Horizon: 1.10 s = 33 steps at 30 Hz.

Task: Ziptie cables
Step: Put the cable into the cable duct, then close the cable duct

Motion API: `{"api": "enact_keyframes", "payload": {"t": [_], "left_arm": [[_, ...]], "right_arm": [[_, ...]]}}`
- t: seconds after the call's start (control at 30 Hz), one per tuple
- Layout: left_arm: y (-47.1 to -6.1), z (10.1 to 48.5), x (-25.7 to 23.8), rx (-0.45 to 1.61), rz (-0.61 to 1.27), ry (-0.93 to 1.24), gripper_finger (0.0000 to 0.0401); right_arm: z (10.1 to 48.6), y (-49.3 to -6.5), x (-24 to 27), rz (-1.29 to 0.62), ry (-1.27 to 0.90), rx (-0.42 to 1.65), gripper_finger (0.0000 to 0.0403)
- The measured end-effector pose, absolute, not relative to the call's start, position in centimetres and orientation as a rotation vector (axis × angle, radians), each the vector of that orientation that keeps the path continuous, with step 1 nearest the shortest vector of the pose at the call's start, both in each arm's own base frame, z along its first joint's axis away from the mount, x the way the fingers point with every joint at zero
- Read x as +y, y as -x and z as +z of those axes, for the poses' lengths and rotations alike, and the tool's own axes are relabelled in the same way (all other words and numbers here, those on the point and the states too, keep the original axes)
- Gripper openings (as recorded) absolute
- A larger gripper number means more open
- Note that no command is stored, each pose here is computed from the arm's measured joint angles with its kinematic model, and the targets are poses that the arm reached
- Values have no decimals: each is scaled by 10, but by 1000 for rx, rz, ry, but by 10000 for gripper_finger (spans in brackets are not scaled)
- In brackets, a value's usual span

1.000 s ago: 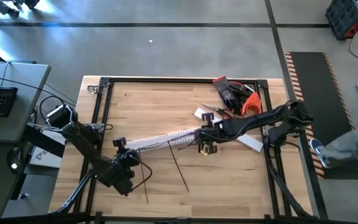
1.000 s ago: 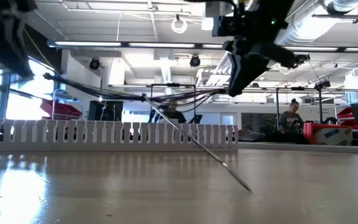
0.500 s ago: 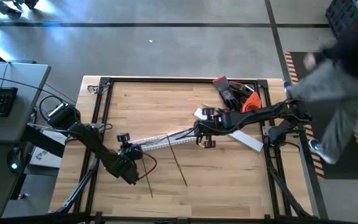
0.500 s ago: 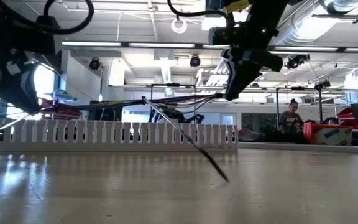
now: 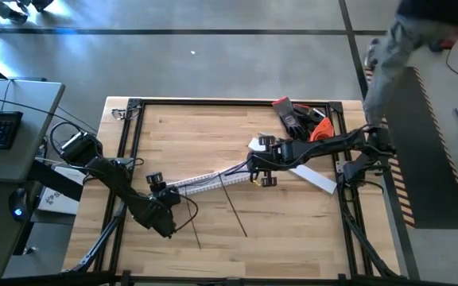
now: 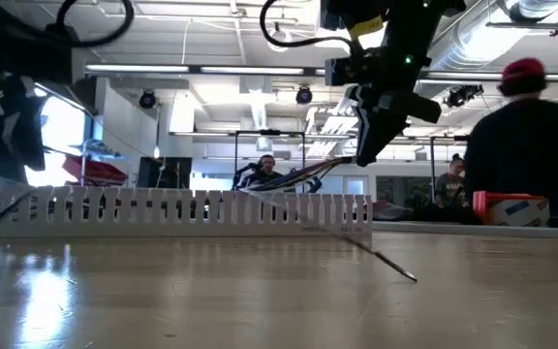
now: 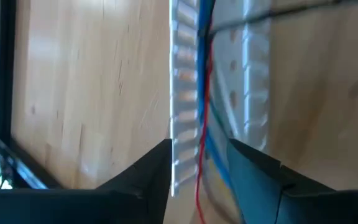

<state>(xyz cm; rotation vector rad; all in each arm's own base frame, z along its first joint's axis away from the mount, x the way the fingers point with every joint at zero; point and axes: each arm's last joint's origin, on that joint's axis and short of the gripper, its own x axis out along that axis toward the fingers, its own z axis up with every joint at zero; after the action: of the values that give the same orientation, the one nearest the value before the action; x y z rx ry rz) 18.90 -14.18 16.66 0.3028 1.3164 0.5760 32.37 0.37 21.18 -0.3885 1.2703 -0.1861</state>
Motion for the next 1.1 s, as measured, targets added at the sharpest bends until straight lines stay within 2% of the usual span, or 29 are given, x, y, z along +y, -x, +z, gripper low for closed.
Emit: {"api": "enact_keyframes", "payload": {"t": [0.3,0.57,0.67,0.77,0.93,1.03,1.1], "left_arm": [[-197,188,-172,1128,486,-246,122],[-203,190,-189,996,423,-161,112],[-203,190,-192,977,409,-145,108],[-202,190,-194,977,400,-145,103],[-198,190,-195,1015,387,-137,93],[-194,190,-190,1026,461,-114,85],[-193,190,-188,1008,500,-110,80]], "right_arm": [[196,-329,4,-133,451,1330,0],[181,-334,4,-105,482,1371,1],[179,-334,4,-103,483,1379,12],[179,-334,5,-85,503,1385,43],[179,-332,5,-113,492,1395,129],[183,-326,4,-157,464,1426,171],[191,-323,4,-186,442,1402,185]]}}
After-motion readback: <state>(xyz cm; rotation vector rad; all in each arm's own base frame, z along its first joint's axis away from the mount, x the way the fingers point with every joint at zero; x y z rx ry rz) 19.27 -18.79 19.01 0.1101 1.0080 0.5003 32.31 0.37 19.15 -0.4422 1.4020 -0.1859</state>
